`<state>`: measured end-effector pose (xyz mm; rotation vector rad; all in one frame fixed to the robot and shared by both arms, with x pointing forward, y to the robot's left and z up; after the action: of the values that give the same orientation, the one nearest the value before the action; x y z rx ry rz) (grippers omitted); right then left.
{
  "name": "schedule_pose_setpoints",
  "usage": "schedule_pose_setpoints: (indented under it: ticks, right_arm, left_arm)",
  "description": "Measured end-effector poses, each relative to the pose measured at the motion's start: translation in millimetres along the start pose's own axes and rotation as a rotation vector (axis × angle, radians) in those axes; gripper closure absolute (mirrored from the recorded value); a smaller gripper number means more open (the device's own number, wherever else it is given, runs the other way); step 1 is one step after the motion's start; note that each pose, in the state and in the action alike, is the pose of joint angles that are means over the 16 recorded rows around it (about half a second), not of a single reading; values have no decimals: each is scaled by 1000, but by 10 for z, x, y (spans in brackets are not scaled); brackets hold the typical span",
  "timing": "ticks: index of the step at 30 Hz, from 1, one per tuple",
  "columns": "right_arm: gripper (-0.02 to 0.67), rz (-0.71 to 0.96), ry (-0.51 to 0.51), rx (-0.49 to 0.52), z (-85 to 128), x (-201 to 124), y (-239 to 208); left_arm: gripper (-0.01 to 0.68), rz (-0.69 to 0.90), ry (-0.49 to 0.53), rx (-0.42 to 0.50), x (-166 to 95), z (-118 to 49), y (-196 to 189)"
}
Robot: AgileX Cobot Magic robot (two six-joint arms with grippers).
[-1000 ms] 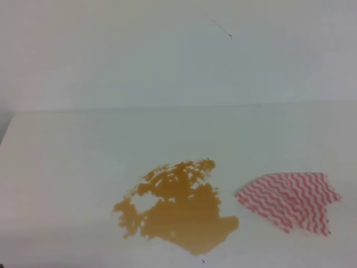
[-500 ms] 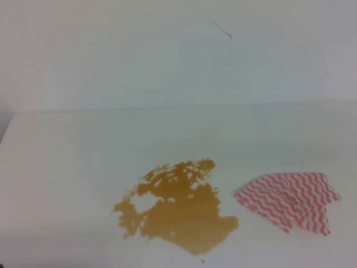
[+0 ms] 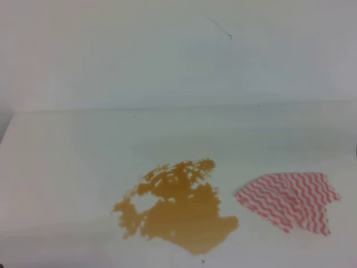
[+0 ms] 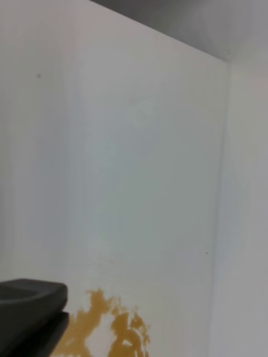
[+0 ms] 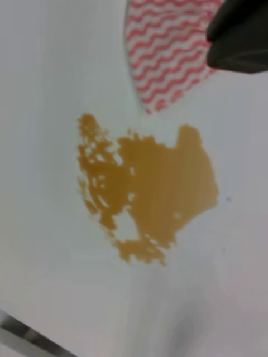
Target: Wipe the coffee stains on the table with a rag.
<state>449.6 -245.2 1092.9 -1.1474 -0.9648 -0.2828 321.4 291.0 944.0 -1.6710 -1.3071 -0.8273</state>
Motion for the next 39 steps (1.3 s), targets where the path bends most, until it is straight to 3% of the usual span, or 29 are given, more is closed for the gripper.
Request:
schedule_pose_setpoints:
  ticks: [8,18,27,32,39]
  right_arm:
    - [649,146,-48,85,-96,141,407]
    - [649,305,-113,-8,-141,311,797]
    - [634,395,-138,-42,-163,271,1200]
    - [564,418,-143,-30,-184,209,1427]
    - [387,428,-148,-16,-230,159,1708]
  left_arm:
    - [672,0,0,0,0,0,0]
    - [672,0,0,0,0,0,0]
    - [672,0,0,0,0,0,0]
    - [672,0,0,0,0,0,0]
    - [672,0,0,0,0,0,0]
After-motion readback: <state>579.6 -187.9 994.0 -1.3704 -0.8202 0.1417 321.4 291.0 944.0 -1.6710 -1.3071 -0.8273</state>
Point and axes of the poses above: a point on each arm's last joint axis where the gripper is mounted, y pointing out along that axis toward the gripper, z along the wrist's bending axis when the last joint is at zero, x = y × z, the point moved 3 cm from there along y, pointing out along that axis toward the gripper, and after that the axes turned 14 degrees about -y, right-handed, at the moved point
